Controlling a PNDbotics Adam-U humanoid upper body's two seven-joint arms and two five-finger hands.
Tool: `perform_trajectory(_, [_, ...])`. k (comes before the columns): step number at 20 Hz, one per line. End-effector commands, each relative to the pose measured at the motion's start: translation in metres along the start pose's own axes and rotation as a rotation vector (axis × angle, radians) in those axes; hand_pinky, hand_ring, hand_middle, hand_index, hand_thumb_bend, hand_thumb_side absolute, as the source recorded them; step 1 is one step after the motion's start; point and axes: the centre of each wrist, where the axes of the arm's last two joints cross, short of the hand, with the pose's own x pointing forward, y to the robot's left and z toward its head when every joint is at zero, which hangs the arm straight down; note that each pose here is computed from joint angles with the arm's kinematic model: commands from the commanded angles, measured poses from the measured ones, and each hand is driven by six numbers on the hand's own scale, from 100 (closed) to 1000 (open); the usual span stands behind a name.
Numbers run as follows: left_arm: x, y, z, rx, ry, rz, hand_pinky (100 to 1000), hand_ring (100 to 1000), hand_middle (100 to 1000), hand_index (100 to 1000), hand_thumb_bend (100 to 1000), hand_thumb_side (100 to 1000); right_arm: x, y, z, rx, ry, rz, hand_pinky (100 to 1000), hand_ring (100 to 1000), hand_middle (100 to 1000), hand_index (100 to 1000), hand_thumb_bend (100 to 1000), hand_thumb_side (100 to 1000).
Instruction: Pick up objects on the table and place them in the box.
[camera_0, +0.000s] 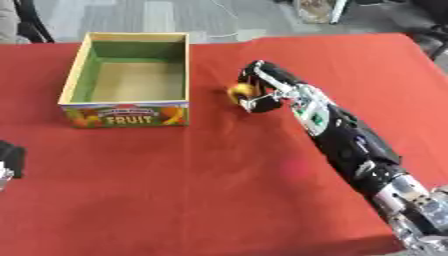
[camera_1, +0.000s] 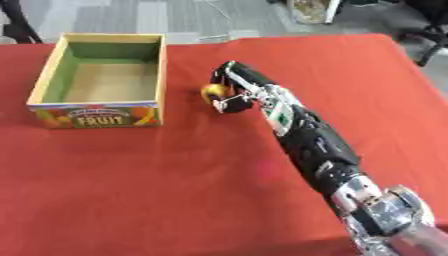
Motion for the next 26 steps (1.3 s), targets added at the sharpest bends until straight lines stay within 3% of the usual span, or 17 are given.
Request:
perform_trajectory(1, [0.006,0.004,-0.001,0.003,-0.015,-0.012,481,486,504,500,387,341,0.017,-0.046,-0.013,-0.101,-0.078,0.038,273,333,283,425,100,100])
perform_trajectory(5, [0.006,0.003,-0.001,-0.005,-0.015,-0.012,481,486,503,500,388,341,0.041,-0.071,-0.029,-0.145,-0.155,0.026,274,334,283,425,100,100])
perform_trajectory(9, [0.008,-0.002,-0.006,-0.032,-0.03,-0.004,481,486,503,500,388,341,0.061,-0.078,-0.046,-0.148,-0.202,0.011,277,335,285,427,100,100])
perform_trajectory(14, [0.017,-0.01,-0.016,-0.101,-0.073,0.001,481,486,503,500,387,340,0.071,-0.073,-0.061,-0.12,-0.214,0.021,283,340,289,431,100,100])
perform_trajectory(21, [0.028,-0.019,-0.028,-0.17,-0.12,0.005,480,485,502,500,389,341,0.07,-0.063,-0.071,-0.083,-0.191,0.063,321,362,321,463,100,100])
perform_trajectory(23, [0.029,-0.02,-0.029,-0.174,-0.127,0.005,480,485,502,500,390,340,0.065,-0.054,-0.072,-0.056,-0.175,0.074,360,392,342,484,100,100])
perform_trajectory(24, [0.03,-0.02,-0.03,-0.175,-0.129,0.004,480,485,502,500,390,341,0.063,-0.05,-0.072,-0.038,-0.169,0.086,432,460,402,526,100,100])
perform_trajectory(26, [0.031,-0.02,-0.03,-0.176,-0.132,0.003,480,485,502,499,390,340,0.059,-0.044,-0.071,-0.01,-0.154,0.115,482,523,466,573,113,100])
